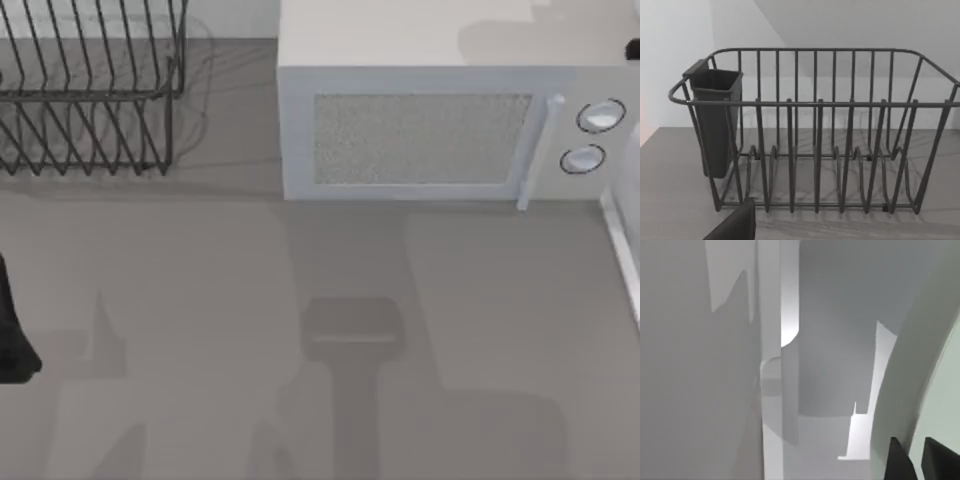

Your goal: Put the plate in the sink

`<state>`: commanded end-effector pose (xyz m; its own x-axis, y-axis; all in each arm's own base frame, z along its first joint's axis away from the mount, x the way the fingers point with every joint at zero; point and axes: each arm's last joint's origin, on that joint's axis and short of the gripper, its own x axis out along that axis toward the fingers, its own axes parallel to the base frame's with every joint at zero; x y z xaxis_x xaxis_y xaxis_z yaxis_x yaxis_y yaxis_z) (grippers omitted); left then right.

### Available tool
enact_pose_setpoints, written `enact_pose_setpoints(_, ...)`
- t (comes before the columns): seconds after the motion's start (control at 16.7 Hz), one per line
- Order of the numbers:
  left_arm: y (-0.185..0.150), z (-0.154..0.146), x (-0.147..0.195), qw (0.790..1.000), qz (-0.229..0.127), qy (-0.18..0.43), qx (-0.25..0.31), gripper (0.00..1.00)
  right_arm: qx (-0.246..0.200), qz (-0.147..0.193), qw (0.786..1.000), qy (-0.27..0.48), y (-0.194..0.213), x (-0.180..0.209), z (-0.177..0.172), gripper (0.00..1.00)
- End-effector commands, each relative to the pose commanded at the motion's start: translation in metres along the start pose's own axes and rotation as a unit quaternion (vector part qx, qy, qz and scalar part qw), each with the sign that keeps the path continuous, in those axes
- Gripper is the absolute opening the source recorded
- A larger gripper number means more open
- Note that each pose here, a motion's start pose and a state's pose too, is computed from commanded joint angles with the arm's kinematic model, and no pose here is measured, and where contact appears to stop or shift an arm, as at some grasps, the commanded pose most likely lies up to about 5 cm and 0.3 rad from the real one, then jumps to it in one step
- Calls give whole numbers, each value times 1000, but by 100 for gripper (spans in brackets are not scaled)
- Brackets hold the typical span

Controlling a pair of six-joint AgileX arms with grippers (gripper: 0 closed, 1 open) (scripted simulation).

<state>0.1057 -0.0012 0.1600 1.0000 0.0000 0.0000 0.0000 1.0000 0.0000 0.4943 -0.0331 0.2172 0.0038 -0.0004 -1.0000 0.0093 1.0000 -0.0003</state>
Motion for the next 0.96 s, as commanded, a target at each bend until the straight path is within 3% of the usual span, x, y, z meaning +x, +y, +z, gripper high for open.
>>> enact_pose_setpoints(0.6,0,0,0,1000,0,0,0,100,0,0,1000,0,0,0,0,98)
enact_pose_setpoints(0.96,0,0,0,1000,0,0,0,100,0,0,1000,0,0,0,0,100)
